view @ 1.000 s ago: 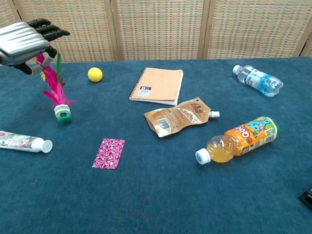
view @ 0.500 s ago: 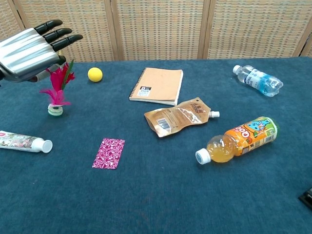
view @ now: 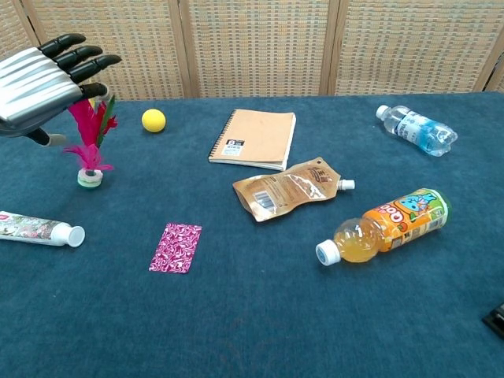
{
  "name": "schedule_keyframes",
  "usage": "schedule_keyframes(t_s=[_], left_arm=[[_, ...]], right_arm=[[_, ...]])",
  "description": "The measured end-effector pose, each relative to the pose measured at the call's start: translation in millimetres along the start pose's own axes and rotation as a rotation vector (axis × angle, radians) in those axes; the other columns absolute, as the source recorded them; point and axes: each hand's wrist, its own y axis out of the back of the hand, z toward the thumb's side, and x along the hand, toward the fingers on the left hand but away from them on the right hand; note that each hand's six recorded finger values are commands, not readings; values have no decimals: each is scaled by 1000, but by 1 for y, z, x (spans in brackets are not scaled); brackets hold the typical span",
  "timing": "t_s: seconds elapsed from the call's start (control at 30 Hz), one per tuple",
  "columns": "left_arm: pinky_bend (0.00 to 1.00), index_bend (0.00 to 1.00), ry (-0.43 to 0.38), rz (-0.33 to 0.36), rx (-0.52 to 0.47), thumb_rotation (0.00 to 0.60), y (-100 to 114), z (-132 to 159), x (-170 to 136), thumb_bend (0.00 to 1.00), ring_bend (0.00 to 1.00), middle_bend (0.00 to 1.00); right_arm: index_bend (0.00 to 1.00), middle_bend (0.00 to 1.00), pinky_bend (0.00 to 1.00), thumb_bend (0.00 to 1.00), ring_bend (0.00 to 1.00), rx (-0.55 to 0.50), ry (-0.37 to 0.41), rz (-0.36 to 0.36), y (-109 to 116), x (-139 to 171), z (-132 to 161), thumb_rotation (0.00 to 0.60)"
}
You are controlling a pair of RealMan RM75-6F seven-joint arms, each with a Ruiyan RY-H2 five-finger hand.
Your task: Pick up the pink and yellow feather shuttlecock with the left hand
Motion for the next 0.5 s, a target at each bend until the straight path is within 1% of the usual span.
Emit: schedule_keyframes(t_s=[0.07, 0.2, 0.33, 0.43, 0.5], left_arm=[[0, 0, 11, 1, -18, 600, 2, -4, -4, 0, 0, 0], [0, 0, 38, 4, -83, 600, 7, -14, -15, 0, 0, 0], [0, 0, 67, 15, -191, 600, 19, -25, -27, 0, 0, 0], [0, 0, 109, 23, -298, 600, 32, -39, -41, 0, 0, 0], [0, 0, 138, 15, -355, 600, 38, -47, -50, 0, 0, 0]], right_arm=[[0, 0, 0, 0, 0, -2, 2, -1, 1, 0, 1, 600], [0, 0, 0, 0, 0, -8, 8, -1, 1, 1, 2, 600], [0, 0, 0, 0, 0, -15, 13, -4, 3, 3, 3, 600], [0, 0, 0, 0, 0, -21, 16, -9, 5, 4, 3, 600], [0, 0, 0, 0, 0, -23, 17, -11, 6, 5, 3, 600]])
